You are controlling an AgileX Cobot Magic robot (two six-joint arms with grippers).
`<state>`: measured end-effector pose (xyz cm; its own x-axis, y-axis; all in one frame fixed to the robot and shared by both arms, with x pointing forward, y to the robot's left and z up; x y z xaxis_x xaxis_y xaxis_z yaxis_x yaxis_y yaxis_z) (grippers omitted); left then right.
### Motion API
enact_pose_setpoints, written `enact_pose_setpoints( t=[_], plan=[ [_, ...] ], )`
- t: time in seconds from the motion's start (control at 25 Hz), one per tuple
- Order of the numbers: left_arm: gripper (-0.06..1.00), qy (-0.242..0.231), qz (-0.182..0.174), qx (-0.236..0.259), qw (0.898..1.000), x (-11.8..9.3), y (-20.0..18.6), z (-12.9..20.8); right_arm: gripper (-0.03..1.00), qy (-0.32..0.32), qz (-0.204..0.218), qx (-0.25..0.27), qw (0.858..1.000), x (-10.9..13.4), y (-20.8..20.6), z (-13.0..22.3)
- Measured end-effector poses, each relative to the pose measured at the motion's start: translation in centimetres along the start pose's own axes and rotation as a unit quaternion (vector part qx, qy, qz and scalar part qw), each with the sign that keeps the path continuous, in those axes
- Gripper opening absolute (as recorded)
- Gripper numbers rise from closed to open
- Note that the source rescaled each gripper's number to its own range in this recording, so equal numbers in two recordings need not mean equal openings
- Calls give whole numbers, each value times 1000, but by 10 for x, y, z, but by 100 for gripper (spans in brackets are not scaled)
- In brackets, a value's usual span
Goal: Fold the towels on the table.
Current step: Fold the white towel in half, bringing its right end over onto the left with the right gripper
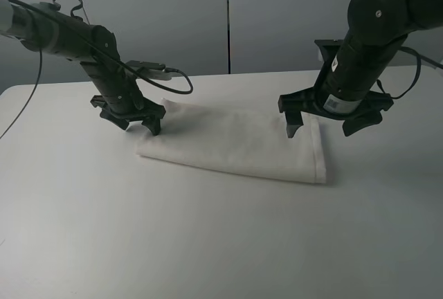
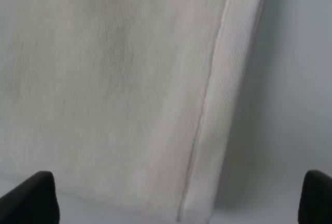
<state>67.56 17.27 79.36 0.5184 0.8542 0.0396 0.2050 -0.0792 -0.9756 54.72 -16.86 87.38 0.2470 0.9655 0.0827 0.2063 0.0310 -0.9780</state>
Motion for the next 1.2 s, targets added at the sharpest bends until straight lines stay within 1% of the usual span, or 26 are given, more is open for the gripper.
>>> enact_pose_setpoints(
  t=[0.2,0.56,0.88,1.04,1.12,1.2],
  plan=[
    [98,-1,6,15,1000,-1,6,2,100,1,0,0,1000,0,0,0],
    [98,0,6,20,1000,-1,6,2,100,10,2,3,1000,2,4,-2],
    [98,2,5,24,1000,0,5,3,100,11,45,55,997,12,35,-22],
    [98,5,6,26,1000,0,5,3,100,36,29,95,994,14,51,-29],
    [98,7,6,27,1000,0,5,4,100,44,20,104,993,10,54,-32],
    [98,7,6,28,1000,0,6,4,100,45,20,106,993,6,54,-34]
  ],
)
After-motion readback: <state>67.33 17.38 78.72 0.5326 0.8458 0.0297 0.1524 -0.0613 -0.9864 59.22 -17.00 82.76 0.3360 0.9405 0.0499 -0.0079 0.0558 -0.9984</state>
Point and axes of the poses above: a point on each arm's last joint axis where the gripper is mounted, y pointing out along that axis toward the gripper, x along the wrist's bending axis when the last joint is at zero, z = x × y, the point moved 8 cm from there along y, pointing out along that axis toward the gripper, and after that the axes turned 15 degrees about y, right-handed, at the moved point
